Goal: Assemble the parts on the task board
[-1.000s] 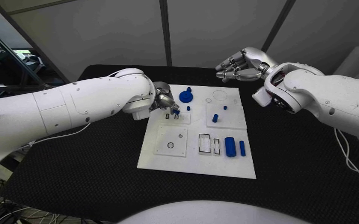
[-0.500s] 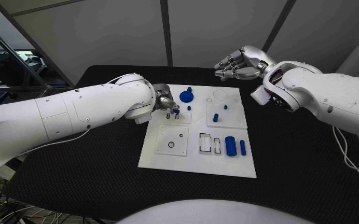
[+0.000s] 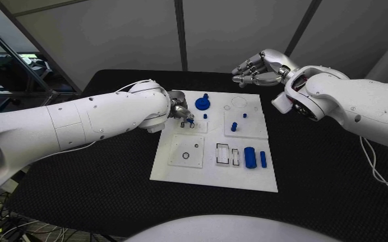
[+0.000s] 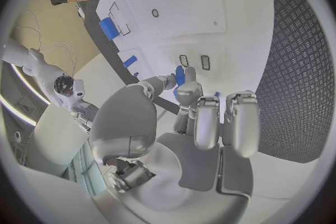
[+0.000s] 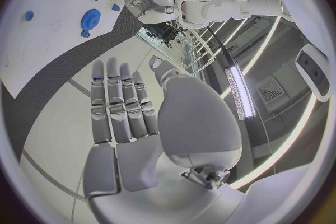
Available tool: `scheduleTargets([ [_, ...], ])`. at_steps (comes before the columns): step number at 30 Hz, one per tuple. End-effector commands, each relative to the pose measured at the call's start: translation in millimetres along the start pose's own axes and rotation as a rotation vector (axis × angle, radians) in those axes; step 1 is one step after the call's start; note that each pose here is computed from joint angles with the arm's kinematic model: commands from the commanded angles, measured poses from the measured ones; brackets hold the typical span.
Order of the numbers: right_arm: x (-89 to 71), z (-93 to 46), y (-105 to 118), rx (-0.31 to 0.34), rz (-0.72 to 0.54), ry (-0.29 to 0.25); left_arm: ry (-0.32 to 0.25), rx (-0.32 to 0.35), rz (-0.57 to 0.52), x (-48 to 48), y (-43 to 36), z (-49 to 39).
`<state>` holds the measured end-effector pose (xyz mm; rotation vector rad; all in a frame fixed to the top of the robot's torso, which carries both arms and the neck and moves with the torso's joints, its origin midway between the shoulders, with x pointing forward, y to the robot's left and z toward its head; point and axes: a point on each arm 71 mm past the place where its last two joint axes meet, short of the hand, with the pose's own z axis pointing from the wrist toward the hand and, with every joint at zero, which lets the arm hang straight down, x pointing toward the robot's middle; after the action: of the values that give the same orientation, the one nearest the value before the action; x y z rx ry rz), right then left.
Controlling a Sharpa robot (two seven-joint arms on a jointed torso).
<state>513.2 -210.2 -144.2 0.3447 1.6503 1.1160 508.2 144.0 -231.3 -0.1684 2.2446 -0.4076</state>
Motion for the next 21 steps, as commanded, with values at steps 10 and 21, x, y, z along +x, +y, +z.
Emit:
scheduleTargets([
  [10, -0.4, 0.2, 2.3, -0.013, -0.002, -0.001, 0.034, -0.008, 0.084, 2.6, -4.0, 3.1],
  [21, 0.0, -0.1, 2.9, -0.014, -0.001, 0.0, 0.063, -0.023, 0.123, 3.4, -3.6, 6.3],
])
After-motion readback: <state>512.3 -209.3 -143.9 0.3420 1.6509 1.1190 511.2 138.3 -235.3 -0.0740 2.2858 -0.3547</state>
